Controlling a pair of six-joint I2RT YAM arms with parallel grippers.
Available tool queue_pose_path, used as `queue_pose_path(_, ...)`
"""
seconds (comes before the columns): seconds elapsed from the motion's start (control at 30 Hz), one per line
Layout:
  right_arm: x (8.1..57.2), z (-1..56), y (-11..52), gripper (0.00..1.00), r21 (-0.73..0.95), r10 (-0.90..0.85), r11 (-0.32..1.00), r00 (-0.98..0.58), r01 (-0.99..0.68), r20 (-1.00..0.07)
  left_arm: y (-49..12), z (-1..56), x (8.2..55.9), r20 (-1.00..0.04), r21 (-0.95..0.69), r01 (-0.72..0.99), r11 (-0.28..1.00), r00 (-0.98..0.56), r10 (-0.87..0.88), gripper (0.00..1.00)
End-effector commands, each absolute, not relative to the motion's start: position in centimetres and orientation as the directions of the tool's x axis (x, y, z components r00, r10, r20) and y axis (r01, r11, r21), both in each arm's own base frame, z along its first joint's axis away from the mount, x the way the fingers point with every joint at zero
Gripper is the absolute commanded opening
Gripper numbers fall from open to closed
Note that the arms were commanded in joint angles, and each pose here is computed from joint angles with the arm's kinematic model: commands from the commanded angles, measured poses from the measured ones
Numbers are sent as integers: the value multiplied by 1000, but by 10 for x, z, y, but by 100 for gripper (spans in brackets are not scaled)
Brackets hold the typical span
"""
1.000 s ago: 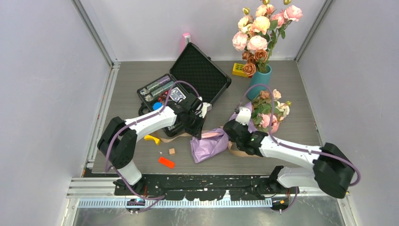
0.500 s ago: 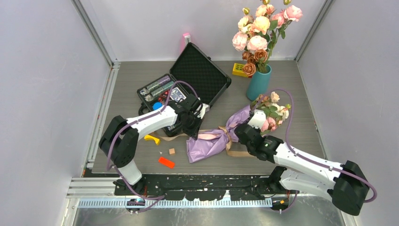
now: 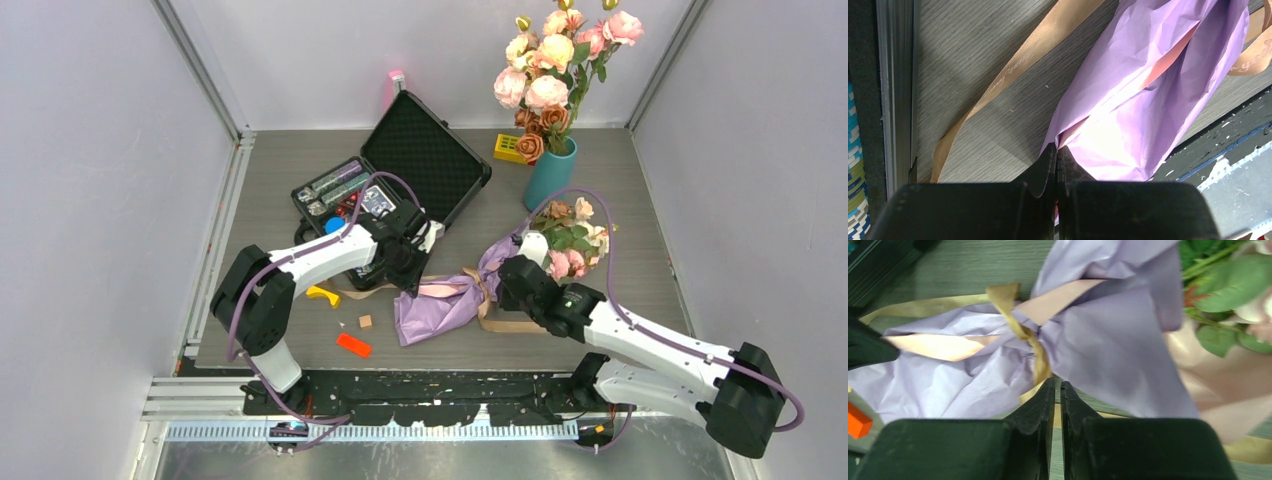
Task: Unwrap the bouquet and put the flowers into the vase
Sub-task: Untie the ribbon from the wrapping paper.
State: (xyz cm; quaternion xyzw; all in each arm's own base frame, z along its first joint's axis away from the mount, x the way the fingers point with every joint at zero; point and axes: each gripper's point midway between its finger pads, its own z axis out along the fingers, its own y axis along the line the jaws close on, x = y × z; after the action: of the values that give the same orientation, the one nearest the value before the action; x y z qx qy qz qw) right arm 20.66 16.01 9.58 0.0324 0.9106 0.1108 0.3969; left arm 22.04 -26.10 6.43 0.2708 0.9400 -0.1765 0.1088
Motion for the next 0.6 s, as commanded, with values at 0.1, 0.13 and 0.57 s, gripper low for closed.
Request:
queue_pose_path(0.1, 224, 116, 216, 22, 310, 95, 931, -689, -195, -719, -264, 74, 218, -306, -298, 560, 773, -823, 478, 0)
queue_pose_path(0.13, 227, 121, 222, 25, 324, 104, 924, -681, -205, -725, -264, 74, 218, -305, -300, 560, 772, -823, 478, 0)
queue_pose_path(0.57, 265, 130, 239, 45, 268, 60, 942, -685, -203, -726, -265, 76, 216, -306, -312, 562, 766, -823, 479, 0)
